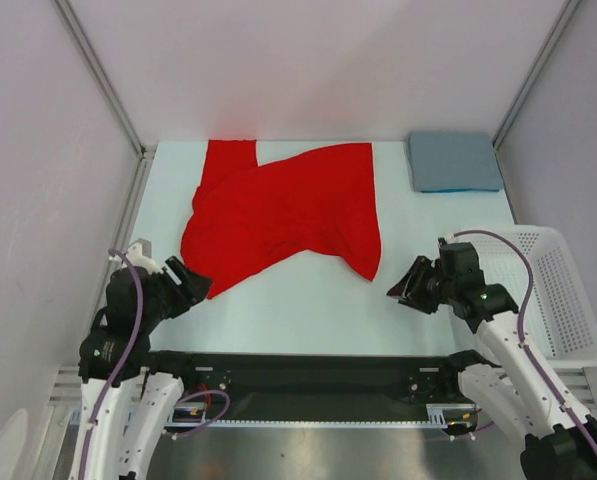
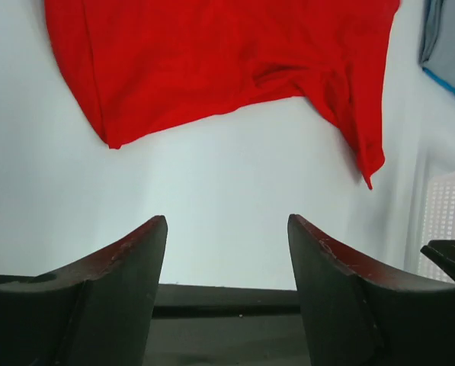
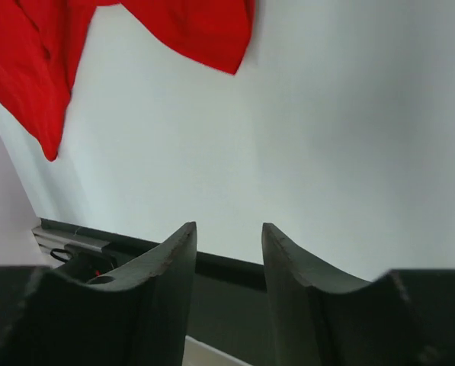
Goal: Fold and stack the t-shirts
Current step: Flatten the tshirt out
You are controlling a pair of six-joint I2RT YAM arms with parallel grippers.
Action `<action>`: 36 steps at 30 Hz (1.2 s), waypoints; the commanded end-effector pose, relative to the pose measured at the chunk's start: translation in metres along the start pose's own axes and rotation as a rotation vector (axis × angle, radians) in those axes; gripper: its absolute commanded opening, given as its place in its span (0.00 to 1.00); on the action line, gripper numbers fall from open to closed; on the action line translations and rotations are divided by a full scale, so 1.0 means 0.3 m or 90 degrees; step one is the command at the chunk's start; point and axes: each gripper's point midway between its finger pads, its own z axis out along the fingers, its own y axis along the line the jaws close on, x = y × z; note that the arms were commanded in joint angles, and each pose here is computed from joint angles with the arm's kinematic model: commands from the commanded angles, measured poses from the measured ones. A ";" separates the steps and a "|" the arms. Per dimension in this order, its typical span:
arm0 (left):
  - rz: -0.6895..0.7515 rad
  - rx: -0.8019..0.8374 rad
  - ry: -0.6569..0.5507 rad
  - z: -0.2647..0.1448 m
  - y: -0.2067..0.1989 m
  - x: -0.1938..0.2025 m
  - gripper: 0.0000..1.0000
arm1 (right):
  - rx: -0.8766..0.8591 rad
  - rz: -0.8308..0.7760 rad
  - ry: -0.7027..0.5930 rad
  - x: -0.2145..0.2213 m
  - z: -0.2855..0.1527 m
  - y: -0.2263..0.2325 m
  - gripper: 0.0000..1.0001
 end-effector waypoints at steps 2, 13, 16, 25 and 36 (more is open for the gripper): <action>-0.026 -0.019 -0.024 0.026 -0.006 -0.050 0.72 | -0.041 -0.073 -0.062 -0.118 -0.038 0.090 0.49; 0.049 0.012 0.061 0.327 -0.102 -0.141 0.73 | -0.050 -0.040 -0.011 -0.345 0.246 0.254 0.70; 0.091 -0.019 0.095 0.402 -0.078 -0.166 0.69 | -0.006 -0.010 -0.001 -0.353 0.289 0.218 0.64; 0.023 -0.065 0.121 0.519 0.100 -0.251 0.41 | 0.063 0.025 0.027 -0.245 0.342 0.119 0.34; 0.013 -0.042 0.106 0.561 0.127 -0.271 0.44 | 0.065 0.131 0.037 -0.122 0.420 0.021 0.47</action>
